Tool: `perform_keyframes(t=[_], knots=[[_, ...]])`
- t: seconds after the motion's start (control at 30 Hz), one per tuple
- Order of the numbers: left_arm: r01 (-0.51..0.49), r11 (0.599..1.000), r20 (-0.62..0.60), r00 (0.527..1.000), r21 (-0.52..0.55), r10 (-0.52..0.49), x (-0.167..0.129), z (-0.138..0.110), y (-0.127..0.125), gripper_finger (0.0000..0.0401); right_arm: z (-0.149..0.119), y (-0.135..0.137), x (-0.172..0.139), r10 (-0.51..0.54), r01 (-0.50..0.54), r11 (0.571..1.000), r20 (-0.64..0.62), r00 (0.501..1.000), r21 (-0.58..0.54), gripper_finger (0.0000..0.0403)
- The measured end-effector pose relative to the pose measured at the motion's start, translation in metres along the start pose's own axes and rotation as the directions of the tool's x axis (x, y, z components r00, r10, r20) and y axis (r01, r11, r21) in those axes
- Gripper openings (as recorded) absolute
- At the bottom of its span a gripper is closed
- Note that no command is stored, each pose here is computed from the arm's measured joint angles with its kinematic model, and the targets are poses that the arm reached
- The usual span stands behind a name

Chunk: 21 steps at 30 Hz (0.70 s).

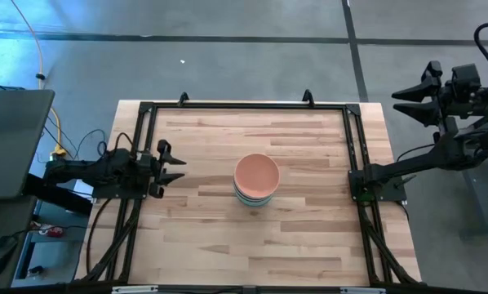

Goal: Nest bowls inside each other
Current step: Return to Home Position

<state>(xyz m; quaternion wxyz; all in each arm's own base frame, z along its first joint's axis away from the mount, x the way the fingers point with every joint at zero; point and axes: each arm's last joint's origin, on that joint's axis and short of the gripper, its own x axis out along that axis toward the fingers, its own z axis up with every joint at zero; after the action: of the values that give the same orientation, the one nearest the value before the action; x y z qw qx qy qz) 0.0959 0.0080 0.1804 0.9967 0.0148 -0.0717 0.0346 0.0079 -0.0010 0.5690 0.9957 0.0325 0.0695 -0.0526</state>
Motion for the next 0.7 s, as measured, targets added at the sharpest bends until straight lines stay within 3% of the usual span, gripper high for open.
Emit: perform_keyframes(t=[0.4, 0.7], knots=[[0.077, 0.988, -0.004, 0.997, 0.136, -0.078, -0.0001, -0.0005, -0.0023, 0.0168, -0.0016, -0.0001, 0.0002, -0.001, 0.002, 1.000, -0.018, 1.000, 0.018, 0.0126], [-0.091, 0.994, -0.004, 0.996, 0.055, 0.091, -0.0001, -0.0003, 0.0026, 0.0168, -0.0026, -0.0002, 0.0001, -0.002, 0.002, 1.000, -0.028, 1.000, 0.003, 0.0126]])
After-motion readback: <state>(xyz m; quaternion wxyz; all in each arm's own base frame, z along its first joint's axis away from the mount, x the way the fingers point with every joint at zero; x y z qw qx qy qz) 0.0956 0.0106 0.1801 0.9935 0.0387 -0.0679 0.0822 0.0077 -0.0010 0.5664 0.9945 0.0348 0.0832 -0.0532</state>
